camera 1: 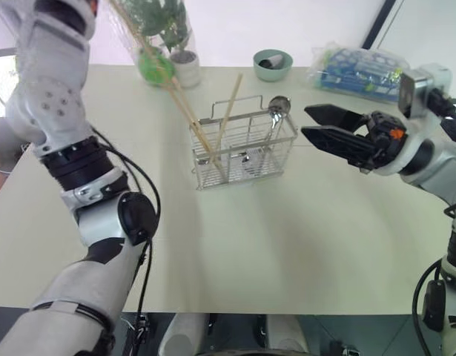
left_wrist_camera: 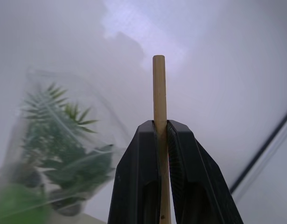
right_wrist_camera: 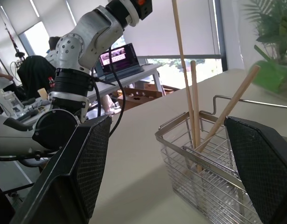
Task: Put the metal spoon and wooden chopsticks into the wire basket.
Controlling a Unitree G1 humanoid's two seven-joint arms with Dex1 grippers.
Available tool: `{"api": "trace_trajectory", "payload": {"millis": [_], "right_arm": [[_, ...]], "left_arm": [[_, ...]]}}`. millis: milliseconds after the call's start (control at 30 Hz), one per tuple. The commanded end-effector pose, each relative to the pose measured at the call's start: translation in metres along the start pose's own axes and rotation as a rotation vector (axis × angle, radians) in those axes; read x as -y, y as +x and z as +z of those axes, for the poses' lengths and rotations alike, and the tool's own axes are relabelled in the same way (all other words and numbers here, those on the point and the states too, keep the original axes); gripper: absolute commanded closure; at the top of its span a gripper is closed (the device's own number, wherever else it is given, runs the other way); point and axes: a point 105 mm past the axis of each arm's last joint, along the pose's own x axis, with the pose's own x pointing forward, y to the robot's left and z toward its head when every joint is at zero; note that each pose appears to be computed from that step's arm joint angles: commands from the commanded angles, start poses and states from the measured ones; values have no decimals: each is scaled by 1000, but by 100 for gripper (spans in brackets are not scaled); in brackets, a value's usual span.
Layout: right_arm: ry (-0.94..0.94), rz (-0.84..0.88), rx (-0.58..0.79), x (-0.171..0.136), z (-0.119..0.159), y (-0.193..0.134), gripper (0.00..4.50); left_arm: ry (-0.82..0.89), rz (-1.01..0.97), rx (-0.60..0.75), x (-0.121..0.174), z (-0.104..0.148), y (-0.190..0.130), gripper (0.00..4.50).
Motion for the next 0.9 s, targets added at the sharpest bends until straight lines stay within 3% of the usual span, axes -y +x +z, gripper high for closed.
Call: {"api": "trace_trajectory", "payload": {"millis": [33, 267, 400, 533, 667, 833, 900], "right_arm": [[-51, 11, 26, -8, 13, 0, 52], [-59, -11, 38, -11, 13, -2, 52], [-64, -34, 42, -11, 12, -4, 52], [-63, -40, 45, -12, 12, -4, 52], [-63, -43, 45, -11, 12, -4, 52], [-72, -50, 39, -8, 13, -5, 52], [-80, -61, 32, -4, 13, -7, 52]], "left_arm": [[38, -122, -44, 34, -20, 4, 444], [162, -256, -182, 53, -72, -8, 444], [335, -379, -247, 64, -102, -28, 444], [321, -417, -285, 63, -114, -39, 444], [283, -384, -293, 55, -117, -41, 290], [244, -372, -258, 51, -103, -40, 32], [232, -362, -235, 47, -87, -35, 7]]}}
